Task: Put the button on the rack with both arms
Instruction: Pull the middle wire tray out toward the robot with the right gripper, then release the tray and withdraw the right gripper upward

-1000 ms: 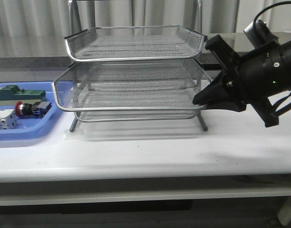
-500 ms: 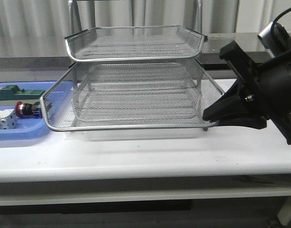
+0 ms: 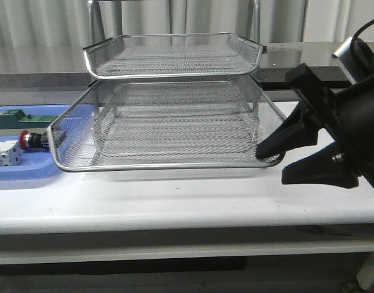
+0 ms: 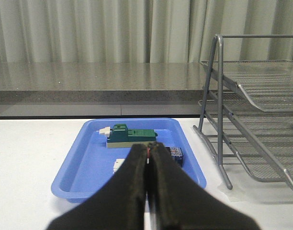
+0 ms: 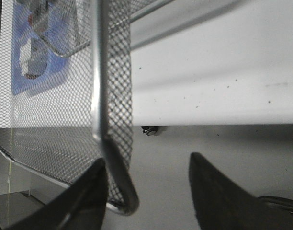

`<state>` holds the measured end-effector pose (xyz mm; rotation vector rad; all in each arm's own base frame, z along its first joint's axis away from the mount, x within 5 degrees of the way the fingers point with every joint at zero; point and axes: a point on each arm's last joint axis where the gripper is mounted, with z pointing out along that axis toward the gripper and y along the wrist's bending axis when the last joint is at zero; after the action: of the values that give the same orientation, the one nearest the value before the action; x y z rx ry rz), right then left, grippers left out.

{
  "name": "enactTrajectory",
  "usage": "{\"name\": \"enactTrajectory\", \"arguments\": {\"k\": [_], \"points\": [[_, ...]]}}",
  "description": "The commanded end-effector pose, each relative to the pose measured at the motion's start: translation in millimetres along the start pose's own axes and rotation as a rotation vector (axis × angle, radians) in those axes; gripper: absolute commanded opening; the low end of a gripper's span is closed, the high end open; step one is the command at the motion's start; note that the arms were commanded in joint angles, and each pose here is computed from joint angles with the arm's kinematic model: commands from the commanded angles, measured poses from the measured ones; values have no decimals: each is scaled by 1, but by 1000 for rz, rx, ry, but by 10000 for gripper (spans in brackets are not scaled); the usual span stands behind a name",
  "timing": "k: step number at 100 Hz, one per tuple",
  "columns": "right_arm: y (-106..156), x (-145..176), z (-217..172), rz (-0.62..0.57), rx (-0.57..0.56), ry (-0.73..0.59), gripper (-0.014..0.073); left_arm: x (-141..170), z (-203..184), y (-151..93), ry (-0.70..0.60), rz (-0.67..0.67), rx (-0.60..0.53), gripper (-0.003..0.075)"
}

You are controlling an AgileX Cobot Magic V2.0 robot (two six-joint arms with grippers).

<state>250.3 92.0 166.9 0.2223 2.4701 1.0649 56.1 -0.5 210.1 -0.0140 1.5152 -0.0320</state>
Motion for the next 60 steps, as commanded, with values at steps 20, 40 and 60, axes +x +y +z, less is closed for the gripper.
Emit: {"name": "enactTrajectory", "arguments": {"k": [20,40,60], "points": [[20,-3,-10,-55,-109,-15,524,7,-2,-1,-69,-14,19,-20],[32,-6,-27,-127,-104,-78,522,7,-2,-1,-69,-14,19,-20],[42,-4,-49,-218,-53,-128,521,7,-2,-1,-69,-14,19,-20]]}}
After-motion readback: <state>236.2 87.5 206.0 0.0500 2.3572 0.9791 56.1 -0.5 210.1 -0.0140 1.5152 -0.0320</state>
